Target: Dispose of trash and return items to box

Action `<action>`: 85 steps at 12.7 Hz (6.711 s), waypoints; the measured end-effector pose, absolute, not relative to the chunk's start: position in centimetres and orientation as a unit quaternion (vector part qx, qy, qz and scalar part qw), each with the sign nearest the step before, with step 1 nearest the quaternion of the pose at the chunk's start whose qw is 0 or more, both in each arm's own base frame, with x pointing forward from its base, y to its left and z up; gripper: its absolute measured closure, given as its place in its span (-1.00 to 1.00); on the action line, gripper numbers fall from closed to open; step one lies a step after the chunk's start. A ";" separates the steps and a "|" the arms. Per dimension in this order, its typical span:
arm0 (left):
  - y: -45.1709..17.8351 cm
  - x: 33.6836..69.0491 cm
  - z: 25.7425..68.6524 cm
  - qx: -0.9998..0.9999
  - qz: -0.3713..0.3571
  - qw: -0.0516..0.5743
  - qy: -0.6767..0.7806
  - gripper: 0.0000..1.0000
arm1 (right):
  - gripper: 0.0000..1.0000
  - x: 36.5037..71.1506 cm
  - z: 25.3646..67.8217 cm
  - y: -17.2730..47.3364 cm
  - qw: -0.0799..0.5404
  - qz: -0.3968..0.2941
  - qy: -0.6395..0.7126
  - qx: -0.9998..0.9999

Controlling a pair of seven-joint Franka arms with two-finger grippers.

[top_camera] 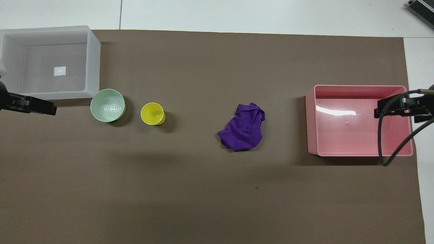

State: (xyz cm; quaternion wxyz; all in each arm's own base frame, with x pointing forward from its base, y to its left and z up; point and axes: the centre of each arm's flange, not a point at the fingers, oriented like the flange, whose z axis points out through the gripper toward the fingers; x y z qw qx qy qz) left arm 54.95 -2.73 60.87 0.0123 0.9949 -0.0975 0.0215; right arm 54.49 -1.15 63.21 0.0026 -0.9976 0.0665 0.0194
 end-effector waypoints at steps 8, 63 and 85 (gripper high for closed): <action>-2.7 55.0 60.9 0.995 0.022 0.012 -0.097 -1.00 | -1.00 54.2 63.0 -1.1 0.003 0.020 0.066 -0.998; 12.4 76.4 37.9 0.979 0.189 -0.017 0.078 0.95 | 0.54 56.4 36.5 -7.2 -0.004 -0.061 0.025 -0.998; 0.3 61.5 45.4 0.995 0.088 0.035 -0.024 -1.00 | -1.00 54.2 64.2 0.7 -0.018 -0.018 0.047 -0.999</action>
